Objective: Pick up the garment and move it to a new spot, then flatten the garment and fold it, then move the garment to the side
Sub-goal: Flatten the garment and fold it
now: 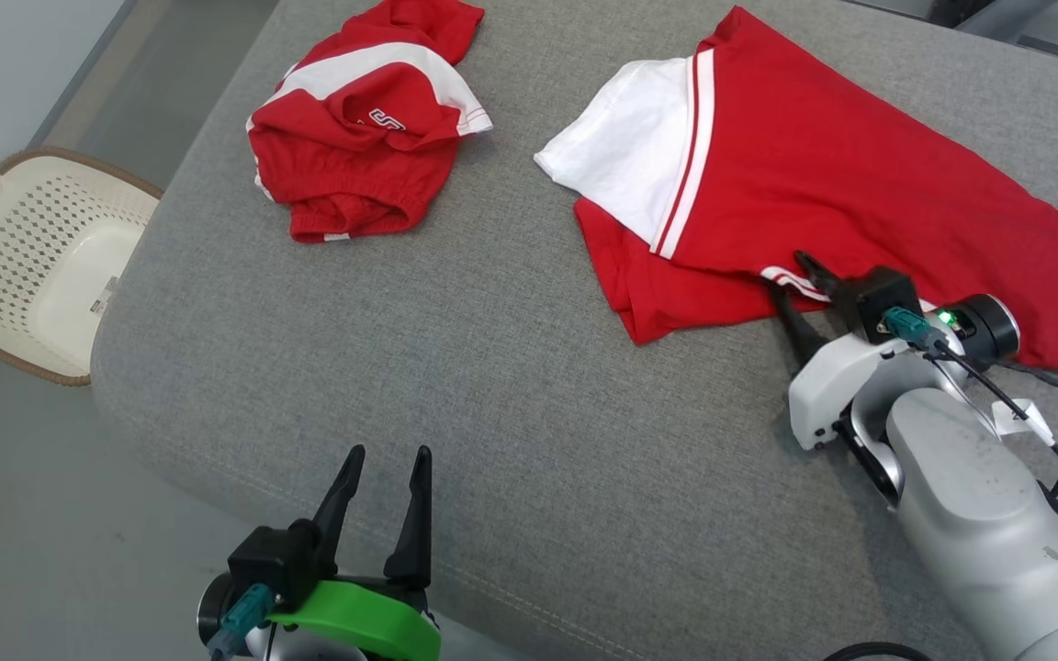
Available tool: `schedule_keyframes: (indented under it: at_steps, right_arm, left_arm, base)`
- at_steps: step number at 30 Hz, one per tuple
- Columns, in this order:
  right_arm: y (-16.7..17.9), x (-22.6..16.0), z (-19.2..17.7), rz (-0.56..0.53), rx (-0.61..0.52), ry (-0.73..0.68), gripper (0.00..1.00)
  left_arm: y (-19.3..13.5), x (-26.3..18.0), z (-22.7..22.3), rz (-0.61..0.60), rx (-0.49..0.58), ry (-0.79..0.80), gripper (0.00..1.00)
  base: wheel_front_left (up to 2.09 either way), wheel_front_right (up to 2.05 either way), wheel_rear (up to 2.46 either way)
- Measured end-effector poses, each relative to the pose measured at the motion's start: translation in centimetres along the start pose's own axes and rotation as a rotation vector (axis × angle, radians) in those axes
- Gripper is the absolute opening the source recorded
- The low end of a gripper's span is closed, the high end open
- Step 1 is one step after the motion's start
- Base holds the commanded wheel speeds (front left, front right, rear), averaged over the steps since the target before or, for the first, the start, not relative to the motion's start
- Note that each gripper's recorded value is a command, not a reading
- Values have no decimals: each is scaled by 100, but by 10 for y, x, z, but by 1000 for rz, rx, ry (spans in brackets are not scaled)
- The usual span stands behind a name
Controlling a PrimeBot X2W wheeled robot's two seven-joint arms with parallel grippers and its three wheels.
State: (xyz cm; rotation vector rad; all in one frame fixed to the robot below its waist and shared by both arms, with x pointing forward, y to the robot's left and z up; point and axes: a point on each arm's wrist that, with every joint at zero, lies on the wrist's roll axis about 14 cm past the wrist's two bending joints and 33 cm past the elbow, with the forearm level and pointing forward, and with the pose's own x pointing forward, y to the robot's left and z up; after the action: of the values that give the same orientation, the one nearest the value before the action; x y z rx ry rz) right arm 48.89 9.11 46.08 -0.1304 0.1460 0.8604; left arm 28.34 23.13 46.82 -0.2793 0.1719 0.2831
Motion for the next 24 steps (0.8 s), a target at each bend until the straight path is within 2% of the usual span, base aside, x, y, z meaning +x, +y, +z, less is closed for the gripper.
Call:
schedule_keyframes:
  at_steps: [3, 6, 8, 12, 17, 20, 21, 22, 23, 24]
  right_arm:
    - [-13, 2, 18, -36, 11, -51, 0]
    - [-40, 0, 41, -114, 52, -121, 0]
    - [-70, -6, 63, -195, 88, -191, 0]
    - [-142, -32, 95, -377, 91, -287, 0]
    - [-211, -72, 106, -578, 79, -321, 0]
    - [-241, -97, 93, -682, 78, -286, 0]
    - [-249, -105, 81, -718, 95, -257, 40]
    - [-254, -111, 67, -743, 113, -220, 40]
    - [-256, -115, 59, -757, 116, -195, 100]
    - [-256, -116, 58, -761, 110, -187, 100]
  left_arm:
    - [-2, 2, 1, -6, 0, -3, 100]
    - [-4, 5, 2, -15, -1, -6, 100]
    - [-6, 6, 3, -22, -1, -8, 100]
    - [-12, 11, 4, -46, 1, -11, 100]
    - [-17, 14, 2, -65, 0, -7, 100]
    - [-19, 15, 1, -71, 3, -3, 100]
    - [-19, 15, 0, -74, 5, -1, 100]
    - [-20, 15, 0, -78, 8, 0, 100]
    - [-21, 16, 0, -80, 10, 1, 100]
    - [-21, 16, 0, -83, 12, 1, 100]
  base:
    - [0, 0, 0]
    - [0, 0, 0]
    - [0, 0, 0]
    - [0, 0, 0]
    - [0, 0, 0]
    - [0, 0, 0]
    - [0, 0, 0]
    - [0, 0, 0]
    - [0, 0, 0]
    - [0, 0, 0]
